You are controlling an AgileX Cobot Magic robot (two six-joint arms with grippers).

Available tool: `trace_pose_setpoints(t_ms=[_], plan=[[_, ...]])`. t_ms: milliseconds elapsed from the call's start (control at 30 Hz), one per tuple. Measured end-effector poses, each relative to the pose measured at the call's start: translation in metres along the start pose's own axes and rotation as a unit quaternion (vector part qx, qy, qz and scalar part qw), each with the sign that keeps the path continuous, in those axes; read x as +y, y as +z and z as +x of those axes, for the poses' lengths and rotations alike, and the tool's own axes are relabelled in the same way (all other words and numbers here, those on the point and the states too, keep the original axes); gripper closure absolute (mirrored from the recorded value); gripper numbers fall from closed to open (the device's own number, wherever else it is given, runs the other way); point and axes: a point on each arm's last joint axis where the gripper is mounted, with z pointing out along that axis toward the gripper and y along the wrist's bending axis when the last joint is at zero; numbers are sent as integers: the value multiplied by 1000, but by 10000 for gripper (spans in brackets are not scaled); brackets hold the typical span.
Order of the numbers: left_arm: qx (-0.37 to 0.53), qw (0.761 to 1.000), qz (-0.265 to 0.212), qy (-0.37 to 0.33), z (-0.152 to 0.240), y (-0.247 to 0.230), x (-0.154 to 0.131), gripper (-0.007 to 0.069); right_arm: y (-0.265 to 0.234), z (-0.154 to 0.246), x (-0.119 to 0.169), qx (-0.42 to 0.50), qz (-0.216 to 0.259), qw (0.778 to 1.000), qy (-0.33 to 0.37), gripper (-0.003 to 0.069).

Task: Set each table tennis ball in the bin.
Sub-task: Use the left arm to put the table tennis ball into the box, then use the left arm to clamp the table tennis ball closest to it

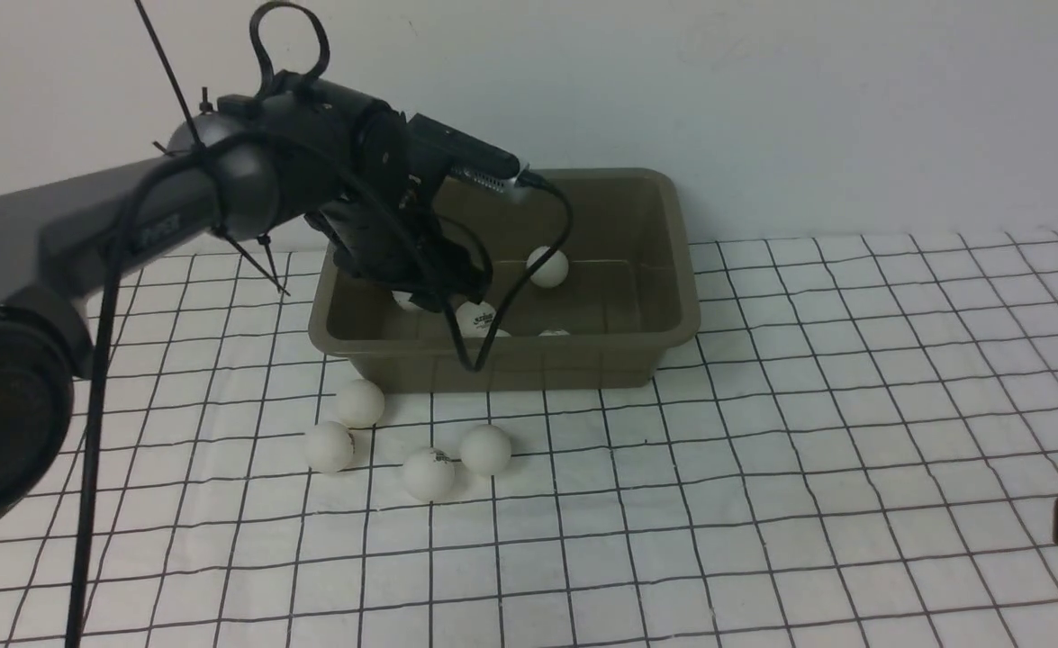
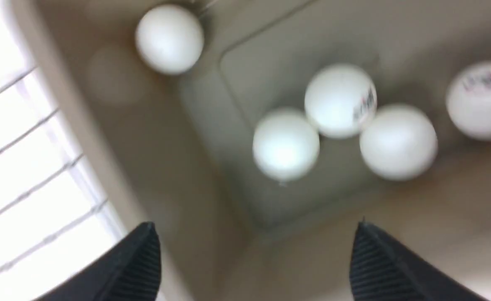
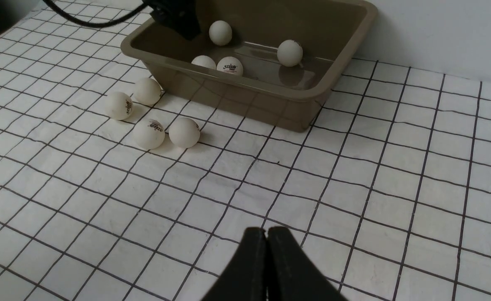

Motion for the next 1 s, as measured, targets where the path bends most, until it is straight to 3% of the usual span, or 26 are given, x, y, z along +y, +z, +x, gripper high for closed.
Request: trace_pose_setpoints(t_ms=[267,467,800,1000], plan=[[15,1000,-11,3,10,-57,7,83,0,0,-1,2,7,1000,-10,669],[19,1000,-12,-1,23,-73,10,83,0,1,-2,3,11,1000,-15,669],[66,998,-9,-14,86,-50,13,83,0,1,-2,4,12,1000,-16,669],[47,999,1,-19,126,-22,9,83,0,1,-2,4,12,1000,-26,669]])
